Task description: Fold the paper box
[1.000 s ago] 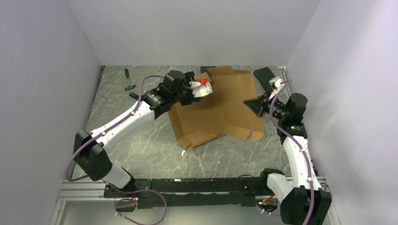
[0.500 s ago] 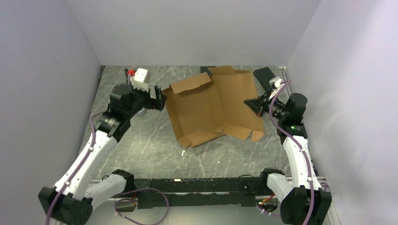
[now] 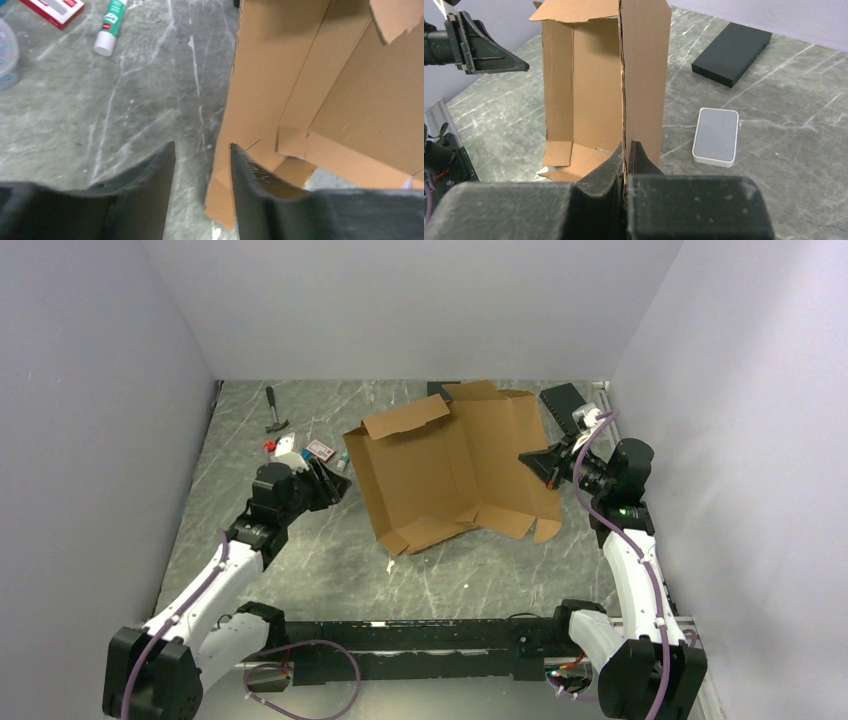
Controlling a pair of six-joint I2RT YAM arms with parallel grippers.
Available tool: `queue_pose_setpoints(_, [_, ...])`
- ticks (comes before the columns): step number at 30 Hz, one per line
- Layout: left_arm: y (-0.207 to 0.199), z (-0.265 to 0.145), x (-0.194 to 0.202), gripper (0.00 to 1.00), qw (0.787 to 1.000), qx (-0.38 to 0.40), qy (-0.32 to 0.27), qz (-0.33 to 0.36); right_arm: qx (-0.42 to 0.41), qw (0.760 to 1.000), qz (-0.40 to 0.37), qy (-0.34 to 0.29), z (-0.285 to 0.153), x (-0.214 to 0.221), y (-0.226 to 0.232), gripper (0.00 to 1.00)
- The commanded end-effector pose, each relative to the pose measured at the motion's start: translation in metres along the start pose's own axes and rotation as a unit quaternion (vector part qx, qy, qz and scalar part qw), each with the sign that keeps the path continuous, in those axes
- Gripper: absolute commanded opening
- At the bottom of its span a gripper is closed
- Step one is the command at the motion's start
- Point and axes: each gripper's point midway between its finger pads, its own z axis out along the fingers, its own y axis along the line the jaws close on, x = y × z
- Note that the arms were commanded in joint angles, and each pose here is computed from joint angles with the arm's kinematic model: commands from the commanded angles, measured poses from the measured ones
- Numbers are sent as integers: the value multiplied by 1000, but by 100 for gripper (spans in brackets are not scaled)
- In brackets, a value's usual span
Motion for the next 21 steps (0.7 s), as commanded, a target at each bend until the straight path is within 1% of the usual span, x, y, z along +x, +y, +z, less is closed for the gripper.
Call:
queue_pose_setpoints(1, [-31,10,-31,37,996,70,-43,-34,-11,1000,-26,-11,1,-13,4,0])
queue_pose_setpoints(2, [-30,13,-30,30,996,68,-42,-37,-12,1000,-27,-11,1,-13,4,0])
queue_pose_setpoints(3, [-28,14,-31,25,996,66,-43,-37,-12,1000,-27,-11,1,-14,5,0])
queue_pose_setpoints(6, [-17,16,-33,16,997,42,-52,-36,-14,999,-26,-11,2,-13,6,0])
queue_pose_setpoints(10, [-15,26,-34,14,998,42,-45,-30,-19,999,-27,-9,3,-12,7,0])
queue_pose_setpoints(17, [-39,48,-34,12,994,106,-9,-21,-20,999,-28,-9,3,-12,8,0])
queue_pose_setpoints(21, [-54,53,-35,11,990,143,4,-18,-25,999,-27,-9,3,-12,9,0])
